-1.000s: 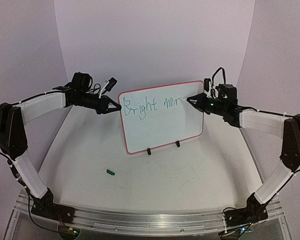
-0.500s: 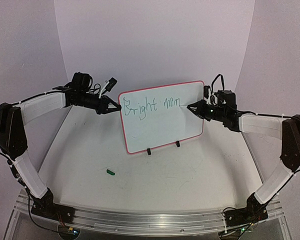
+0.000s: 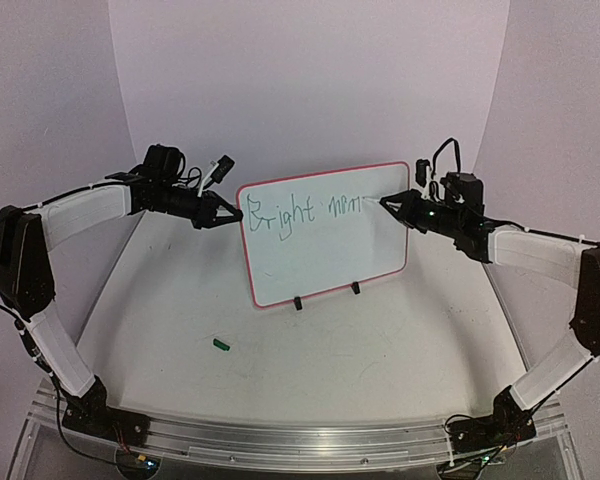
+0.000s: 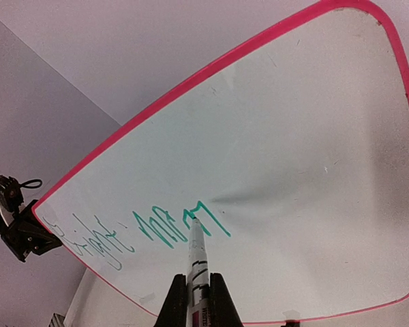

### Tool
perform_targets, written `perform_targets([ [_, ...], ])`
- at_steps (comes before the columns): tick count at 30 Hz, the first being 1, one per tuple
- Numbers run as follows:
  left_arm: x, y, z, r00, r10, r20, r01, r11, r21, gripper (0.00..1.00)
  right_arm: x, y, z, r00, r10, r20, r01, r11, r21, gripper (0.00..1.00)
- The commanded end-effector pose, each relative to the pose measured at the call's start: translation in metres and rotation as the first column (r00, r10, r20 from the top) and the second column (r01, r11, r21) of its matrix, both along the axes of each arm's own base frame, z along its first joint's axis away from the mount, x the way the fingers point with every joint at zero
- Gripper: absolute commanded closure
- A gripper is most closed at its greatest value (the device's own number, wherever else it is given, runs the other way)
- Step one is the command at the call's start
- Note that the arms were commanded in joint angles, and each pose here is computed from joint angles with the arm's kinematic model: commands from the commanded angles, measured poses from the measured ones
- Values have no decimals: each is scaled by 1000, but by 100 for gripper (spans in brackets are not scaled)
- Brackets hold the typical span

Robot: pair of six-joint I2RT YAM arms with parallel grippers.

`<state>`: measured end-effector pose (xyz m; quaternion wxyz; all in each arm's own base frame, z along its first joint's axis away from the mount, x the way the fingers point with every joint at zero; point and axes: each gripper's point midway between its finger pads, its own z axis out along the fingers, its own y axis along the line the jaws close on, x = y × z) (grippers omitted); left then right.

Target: Write a sentence on the whiteboard

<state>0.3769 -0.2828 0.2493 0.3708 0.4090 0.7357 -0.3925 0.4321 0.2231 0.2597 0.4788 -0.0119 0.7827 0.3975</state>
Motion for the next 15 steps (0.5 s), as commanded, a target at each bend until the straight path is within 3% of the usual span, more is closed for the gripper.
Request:
perform_targets([
  [1, -11, -3, 14, 1000, -21, 19, 20, 1000, 10, 100, 9, 1, 10, 999, -8, 32, 7, 1000, 11, 100],
  [15, -11, -3, 13, 1000, -22, 18, 22, 1000, 11, 100, 23, -2, 1, 999, -30, 19, 30, 1000, -1, 100],
])
